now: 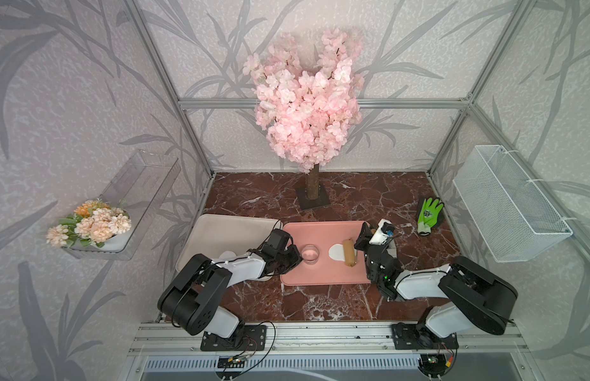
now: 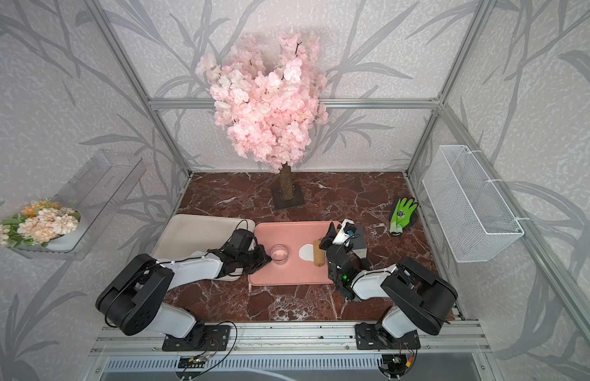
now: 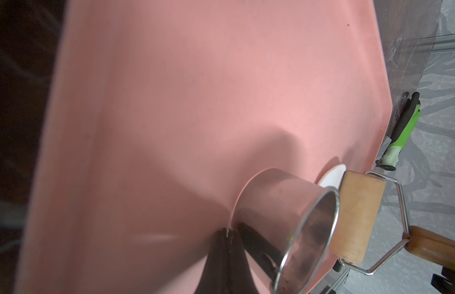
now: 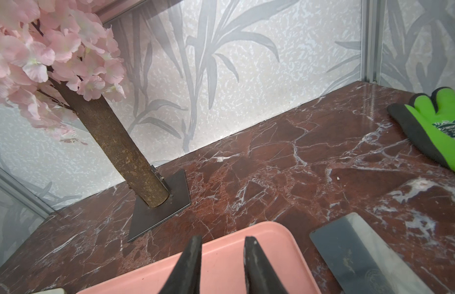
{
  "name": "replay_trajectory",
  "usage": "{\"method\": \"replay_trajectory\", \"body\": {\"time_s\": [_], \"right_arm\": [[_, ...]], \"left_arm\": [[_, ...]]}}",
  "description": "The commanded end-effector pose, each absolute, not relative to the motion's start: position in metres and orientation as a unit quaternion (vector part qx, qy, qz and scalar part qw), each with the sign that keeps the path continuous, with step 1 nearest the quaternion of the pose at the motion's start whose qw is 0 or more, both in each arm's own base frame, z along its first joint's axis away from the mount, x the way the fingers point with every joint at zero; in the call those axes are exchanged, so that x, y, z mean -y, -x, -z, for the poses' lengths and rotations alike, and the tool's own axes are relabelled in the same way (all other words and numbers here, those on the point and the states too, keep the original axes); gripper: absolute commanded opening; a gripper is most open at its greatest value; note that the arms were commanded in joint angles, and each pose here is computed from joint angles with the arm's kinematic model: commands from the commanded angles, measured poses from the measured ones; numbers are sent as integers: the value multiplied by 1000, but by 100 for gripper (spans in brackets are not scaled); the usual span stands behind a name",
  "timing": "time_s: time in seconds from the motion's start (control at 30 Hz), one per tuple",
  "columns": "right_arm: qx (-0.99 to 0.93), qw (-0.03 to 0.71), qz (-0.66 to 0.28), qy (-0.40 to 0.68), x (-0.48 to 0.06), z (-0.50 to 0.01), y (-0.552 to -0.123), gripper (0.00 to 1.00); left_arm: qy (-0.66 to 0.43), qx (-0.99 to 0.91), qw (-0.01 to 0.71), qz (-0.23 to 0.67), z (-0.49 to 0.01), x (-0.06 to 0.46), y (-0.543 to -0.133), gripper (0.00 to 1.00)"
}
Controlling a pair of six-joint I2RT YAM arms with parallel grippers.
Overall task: Roll out the dumpling wrappers from the dough
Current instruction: Flatten out the dough on the work surface.
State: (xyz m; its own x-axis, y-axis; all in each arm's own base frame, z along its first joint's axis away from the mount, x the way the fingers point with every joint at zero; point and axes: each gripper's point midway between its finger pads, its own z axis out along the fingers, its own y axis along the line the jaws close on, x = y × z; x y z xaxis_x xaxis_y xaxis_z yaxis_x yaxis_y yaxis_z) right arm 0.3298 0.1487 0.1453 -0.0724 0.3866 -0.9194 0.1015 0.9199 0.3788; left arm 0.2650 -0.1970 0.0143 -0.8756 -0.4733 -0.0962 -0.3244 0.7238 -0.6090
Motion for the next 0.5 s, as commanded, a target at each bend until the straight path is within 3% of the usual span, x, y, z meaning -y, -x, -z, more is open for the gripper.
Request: {"method": "replay_trajectory", "body": {"time_s": [0.0,0.47], "right_arm": [[-821,557,115,-54,-100,-58,-301,0],[-810,568,133,-57,-100,-74,-301,0]], "left_arm": [[252,-954,33,160,45,144,-202,0],[254,-953,34,164,46,142,-201,0]]}}
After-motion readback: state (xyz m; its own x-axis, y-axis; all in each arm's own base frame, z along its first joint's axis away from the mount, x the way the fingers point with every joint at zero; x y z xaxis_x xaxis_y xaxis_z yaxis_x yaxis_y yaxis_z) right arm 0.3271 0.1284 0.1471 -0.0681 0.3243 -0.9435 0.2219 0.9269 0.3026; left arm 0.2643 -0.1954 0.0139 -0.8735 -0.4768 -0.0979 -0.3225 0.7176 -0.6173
